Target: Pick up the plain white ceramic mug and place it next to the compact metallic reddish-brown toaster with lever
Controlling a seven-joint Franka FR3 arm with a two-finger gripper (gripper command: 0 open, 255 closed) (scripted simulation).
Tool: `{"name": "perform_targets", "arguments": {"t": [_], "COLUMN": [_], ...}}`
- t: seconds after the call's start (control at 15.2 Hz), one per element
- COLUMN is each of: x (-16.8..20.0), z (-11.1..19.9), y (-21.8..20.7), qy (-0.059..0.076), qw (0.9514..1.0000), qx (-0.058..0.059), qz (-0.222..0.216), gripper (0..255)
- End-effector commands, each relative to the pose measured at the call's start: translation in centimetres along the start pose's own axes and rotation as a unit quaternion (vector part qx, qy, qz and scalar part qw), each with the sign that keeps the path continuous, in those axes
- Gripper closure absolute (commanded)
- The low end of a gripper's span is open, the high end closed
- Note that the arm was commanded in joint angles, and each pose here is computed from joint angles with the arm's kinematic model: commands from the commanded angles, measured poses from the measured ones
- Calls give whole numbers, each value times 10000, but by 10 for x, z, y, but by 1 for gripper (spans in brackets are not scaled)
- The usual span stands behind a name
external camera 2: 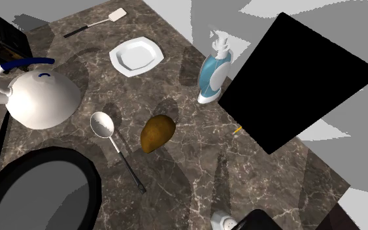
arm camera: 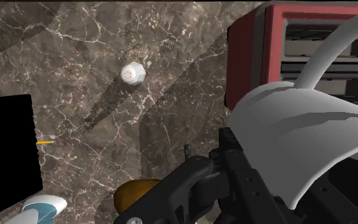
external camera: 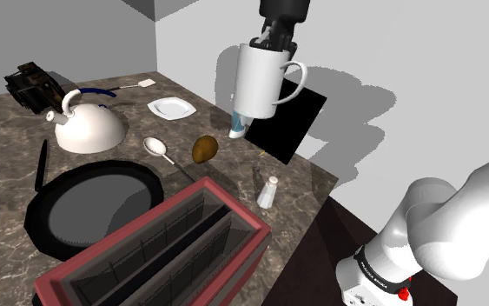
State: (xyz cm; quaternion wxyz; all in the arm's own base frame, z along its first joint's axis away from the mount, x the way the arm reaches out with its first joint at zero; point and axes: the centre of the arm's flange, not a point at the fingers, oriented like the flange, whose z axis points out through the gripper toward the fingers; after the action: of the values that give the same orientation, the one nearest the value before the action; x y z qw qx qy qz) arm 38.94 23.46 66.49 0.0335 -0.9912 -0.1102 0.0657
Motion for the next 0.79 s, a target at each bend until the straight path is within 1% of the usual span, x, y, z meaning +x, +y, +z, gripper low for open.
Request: {"name": "perform_targets", "arguments": {"t": [0.0, 0.07, 0.73], "x": [23, 35, 42], "z": [9, 14, 66], "y": [11, 16, 20], "qy": [4, 4, 4], "qw": [10000, 10000, 10000], "qx": [-1, -1, -1], "qz": [-3, -3, -3], "gripper": [255, 255, 255]}}
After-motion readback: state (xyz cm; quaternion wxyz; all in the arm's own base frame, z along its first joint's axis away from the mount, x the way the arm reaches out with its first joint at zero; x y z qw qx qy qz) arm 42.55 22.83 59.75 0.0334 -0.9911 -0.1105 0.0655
